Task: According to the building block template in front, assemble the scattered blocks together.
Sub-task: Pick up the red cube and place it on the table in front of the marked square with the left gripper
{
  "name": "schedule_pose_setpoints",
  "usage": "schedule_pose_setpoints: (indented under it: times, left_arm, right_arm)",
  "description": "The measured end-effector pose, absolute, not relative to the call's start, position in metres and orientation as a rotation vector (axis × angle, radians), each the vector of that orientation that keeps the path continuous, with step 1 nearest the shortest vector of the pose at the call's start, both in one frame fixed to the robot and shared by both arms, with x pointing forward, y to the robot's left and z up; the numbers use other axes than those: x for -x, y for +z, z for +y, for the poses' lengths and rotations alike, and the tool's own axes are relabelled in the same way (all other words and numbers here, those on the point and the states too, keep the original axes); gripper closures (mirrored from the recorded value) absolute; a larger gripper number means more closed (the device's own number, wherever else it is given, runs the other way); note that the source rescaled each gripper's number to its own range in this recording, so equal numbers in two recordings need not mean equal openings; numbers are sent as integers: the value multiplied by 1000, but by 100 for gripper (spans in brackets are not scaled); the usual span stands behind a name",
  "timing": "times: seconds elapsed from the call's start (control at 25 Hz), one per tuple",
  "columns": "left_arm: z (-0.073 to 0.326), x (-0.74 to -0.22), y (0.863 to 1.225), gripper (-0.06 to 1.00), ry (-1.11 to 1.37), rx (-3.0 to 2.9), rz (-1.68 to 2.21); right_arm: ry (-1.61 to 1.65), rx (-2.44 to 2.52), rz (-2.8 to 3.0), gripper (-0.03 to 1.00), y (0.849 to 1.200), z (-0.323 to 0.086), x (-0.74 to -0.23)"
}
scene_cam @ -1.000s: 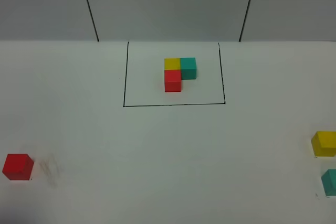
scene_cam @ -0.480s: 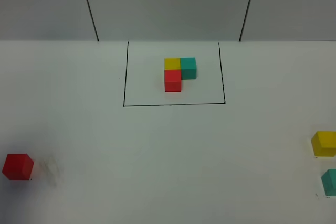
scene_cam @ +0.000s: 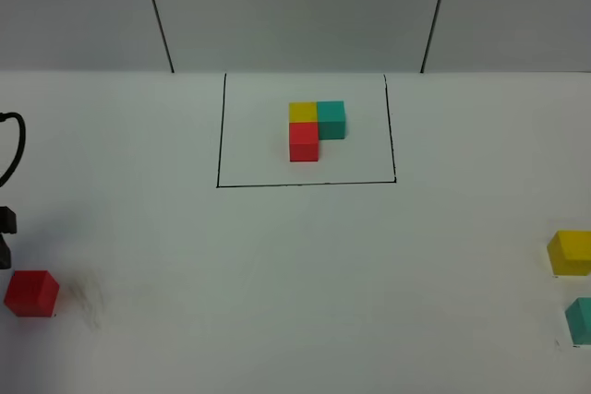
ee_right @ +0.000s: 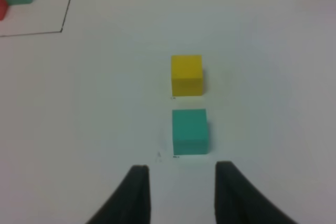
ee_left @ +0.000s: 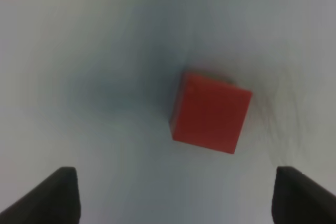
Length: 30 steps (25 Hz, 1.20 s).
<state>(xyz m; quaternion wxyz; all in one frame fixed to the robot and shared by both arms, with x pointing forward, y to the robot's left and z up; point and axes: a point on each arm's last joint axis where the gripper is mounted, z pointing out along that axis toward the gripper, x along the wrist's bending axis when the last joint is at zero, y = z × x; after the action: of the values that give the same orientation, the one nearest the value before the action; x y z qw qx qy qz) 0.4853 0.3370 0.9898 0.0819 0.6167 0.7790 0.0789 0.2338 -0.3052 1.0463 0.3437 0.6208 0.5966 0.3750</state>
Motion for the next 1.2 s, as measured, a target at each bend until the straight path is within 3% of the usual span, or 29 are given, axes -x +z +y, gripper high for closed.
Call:
schedule_pose_setpoints:
  times: [0.36, 0.84, 1.2]
  left_arm:
    - [334, -503, 957, 19, 111, -1909, 2277]
    - [331, -509, 949, 19, 95, -1871, 2257]
    - [333, -516, 920, 19, 13, -1897, 2309]
  right_arm:
    - [974, -1613, 1550, 97, 1046, -305, -234]
    - [974, -1613, 1550, 97, 1046, -305, -234]
    - [974, -1613, 1550, 97, 1046, -305, -234]
